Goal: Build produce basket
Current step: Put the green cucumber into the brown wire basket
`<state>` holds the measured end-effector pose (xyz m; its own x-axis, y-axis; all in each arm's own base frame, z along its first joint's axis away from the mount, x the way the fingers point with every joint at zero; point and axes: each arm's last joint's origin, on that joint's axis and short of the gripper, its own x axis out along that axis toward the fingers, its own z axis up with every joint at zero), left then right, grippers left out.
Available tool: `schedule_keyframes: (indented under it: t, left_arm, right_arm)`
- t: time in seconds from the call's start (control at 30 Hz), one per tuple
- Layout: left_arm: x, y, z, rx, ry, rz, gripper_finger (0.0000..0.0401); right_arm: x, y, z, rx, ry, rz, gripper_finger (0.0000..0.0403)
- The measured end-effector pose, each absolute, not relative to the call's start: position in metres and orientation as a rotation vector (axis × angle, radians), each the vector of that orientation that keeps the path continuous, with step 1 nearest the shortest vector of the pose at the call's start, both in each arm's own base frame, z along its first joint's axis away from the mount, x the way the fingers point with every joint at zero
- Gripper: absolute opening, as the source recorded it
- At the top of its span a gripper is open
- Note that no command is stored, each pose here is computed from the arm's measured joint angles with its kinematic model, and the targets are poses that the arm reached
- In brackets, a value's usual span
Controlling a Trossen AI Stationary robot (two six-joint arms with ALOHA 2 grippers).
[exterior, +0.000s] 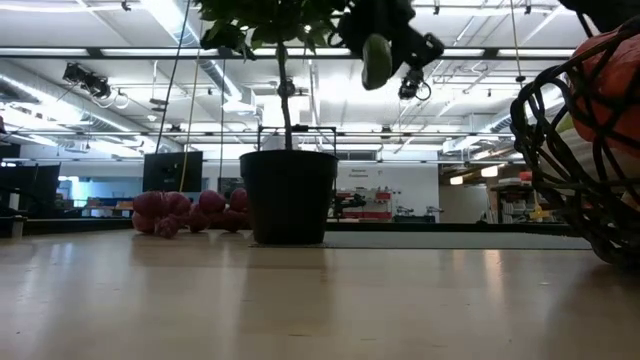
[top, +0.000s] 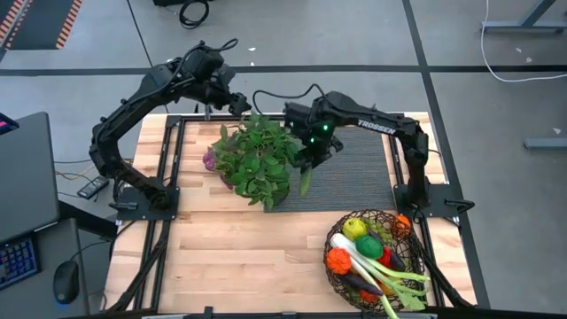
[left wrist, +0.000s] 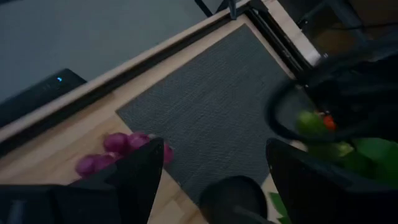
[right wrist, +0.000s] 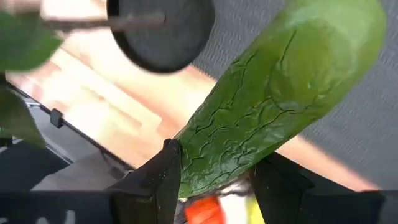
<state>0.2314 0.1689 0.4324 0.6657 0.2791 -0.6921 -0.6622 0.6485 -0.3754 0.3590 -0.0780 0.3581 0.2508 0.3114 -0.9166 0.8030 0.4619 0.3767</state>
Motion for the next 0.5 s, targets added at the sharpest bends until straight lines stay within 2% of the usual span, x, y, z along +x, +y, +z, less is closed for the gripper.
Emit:
schedule_keyframes:
  t: [0.33, 0.5]
  left_arm:
    - [0.216, 0.182, 0.429, -0.632, 0.687, 0.616, 0.0288]
    - [0.215, 0.183, 0.43, -0.596, 0.687, 0.607, 0.0288]
  right_arm:
    - [0.367, -0.001, 0.353, 1.175, 1.39, -0.599, 0.0178]
    - [0.36, 0.017, 0.352, 1.135, 1.341, -0.739, 0.0178]
